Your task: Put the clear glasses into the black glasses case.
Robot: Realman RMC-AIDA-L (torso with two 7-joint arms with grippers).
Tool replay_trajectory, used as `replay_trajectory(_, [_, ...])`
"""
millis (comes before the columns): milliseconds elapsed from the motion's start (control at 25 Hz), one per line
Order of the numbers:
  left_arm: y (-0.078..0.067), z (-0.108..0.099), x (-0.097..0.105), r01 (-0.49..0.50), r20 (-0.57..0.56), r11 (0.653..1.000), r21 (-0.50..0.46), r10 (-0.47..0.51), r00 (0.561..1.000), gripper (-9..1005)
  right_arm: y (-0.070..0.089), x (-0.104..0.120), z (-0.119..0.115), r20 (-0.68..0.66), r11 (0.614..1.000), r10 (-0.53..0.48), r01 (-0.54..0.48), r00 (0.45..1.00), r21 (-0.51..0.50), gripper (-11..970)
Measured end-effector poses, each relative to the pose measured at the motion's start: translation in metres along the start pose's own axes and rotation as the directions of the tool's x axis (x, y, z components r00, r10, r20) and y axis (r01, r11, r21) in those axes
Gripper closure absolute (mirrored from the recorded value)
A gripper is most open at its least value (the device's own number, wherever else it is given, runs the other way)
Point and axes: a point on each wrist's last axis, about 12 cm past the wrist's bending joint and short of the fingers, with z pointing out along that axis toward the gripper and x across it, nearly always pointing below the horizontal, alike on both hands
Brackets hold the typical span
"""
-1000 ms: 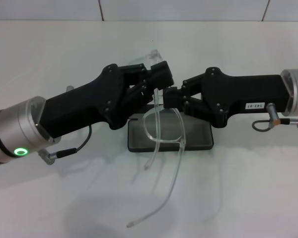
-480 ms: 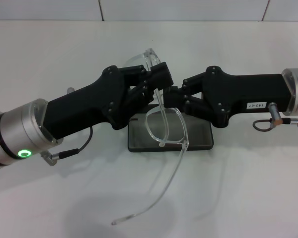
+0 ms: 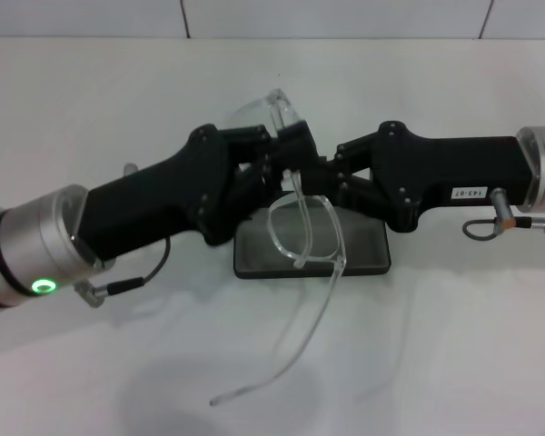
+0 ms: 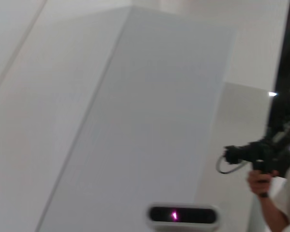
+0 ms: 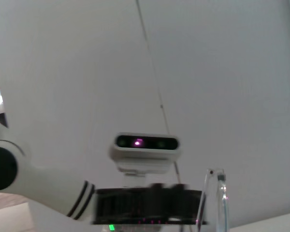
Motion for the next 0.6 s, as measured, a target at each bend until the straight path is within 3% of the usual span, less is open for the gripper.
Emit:
replay_trajectory(240, [-0.011,-0.006,-0.012,-0.048,0.043,0.994,0.103,0.043,0.998,896,-0.001,0.003,-0.009,0.010,0.999,0.008,-0.009,1.000,0.042,905])
replay_trajectory(400, [-0.011,-0.019,-0.022,-0.080,0.057,0.994,0.080,0.075,0.996,896,0.006,-0.001,-0.028,0.086,0.999,-0.004,-0.001,0.996,0.052,905])
replay_trajectory(600, [-0.011,-0.038,-0.032,-0.100,0.066,0.995,0.019,0.098,0.993,895,0.024,-0.016,-0.072,0.276,0.997,-0.067,0.057,0.959,0.045,905])
